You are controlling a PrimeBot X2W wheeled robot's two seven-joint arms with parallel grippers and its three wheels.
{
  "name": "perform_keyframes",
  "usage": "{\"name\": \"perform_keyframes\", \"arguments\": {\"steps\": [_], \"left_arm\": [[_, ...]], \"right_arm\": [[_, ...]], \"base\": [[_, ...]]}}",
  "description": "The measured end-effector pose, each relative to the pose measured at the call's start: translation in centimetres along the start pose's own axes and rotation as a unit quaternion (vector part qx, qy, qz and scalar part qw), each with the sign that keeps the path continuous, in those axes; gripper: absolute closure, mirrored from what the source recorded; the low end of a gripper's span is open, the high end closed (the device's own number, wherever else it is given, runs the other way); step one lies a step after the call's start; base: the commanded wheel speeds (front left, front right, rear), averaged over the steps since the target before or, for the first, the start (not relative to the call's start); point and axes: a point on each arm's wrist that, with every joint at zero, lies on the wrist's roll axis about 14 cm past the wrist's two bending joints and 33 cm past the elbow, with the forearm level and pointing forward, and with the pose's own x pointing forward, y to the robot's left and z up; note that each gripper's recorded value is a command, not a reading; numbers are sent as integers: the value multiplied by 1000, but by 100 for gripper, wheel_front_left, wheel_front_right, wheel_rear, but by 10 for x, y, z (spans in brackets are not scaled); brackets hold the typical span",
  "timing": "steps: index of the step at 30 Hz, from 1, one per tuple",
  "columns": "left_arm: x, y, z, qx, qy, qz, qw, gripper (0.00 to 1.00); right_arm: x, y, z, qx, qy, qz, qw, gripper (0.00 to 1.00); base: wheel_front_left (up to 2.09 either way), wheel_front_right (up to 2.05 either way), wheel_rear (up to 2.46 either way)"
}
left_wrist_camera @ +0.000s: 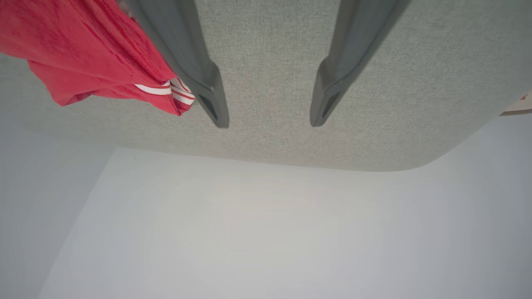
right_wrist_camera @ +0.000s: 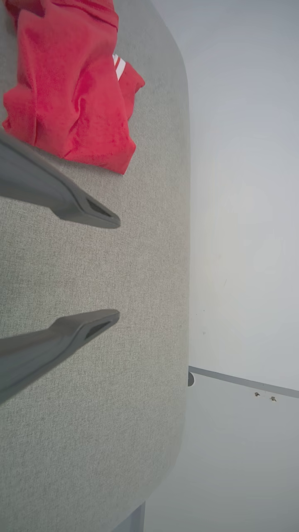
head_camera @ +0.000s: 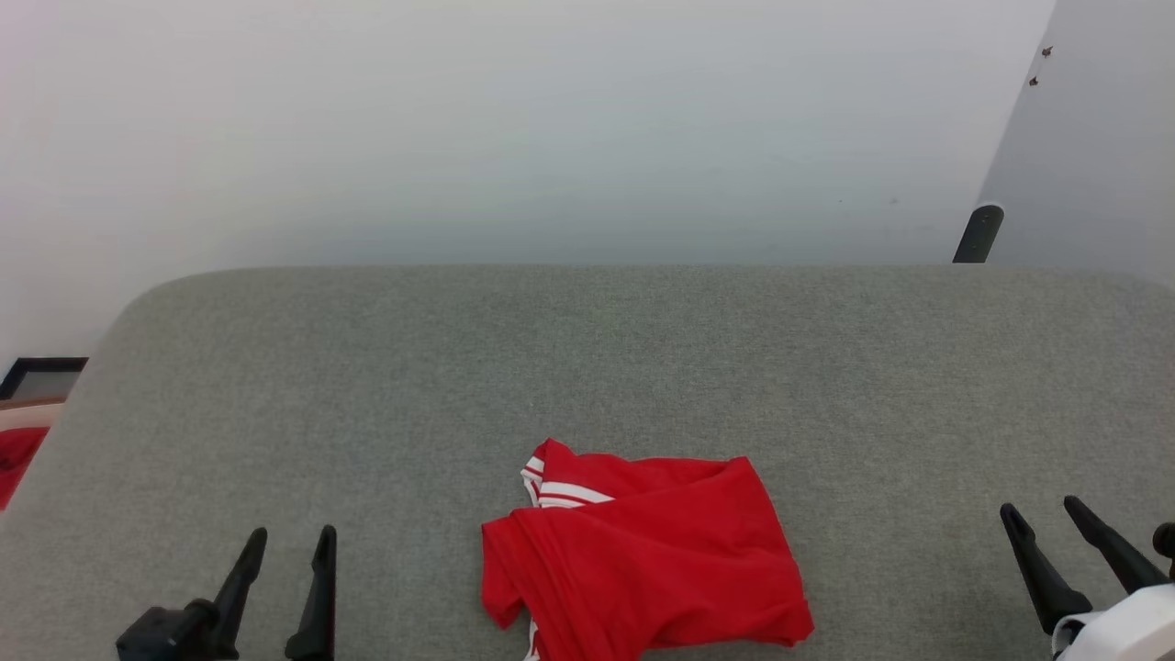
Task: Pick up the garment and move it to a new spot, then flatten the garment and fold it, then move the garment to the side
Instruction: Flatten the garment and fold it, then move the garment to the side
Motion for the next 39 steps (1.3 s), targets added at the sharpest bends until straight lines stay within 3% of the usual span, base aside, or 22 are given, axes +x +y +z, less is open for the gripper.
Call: {"name": "perform_keyframes", "arguments": {"steps": [30, 39], "left_arm": [[1, -1, 3, 17, -5, 0, 1000, 0], [-9, 14, 8, 22, -12, 25, 999, 0]], "right_arm": [[-15, -3, -14, 18, -14, -22, 1000, 0], [-2, 18, -19, 14, 3, 12, 1000, 0]], "base": [[0, 0, 0], [0, 0, 0]]}}
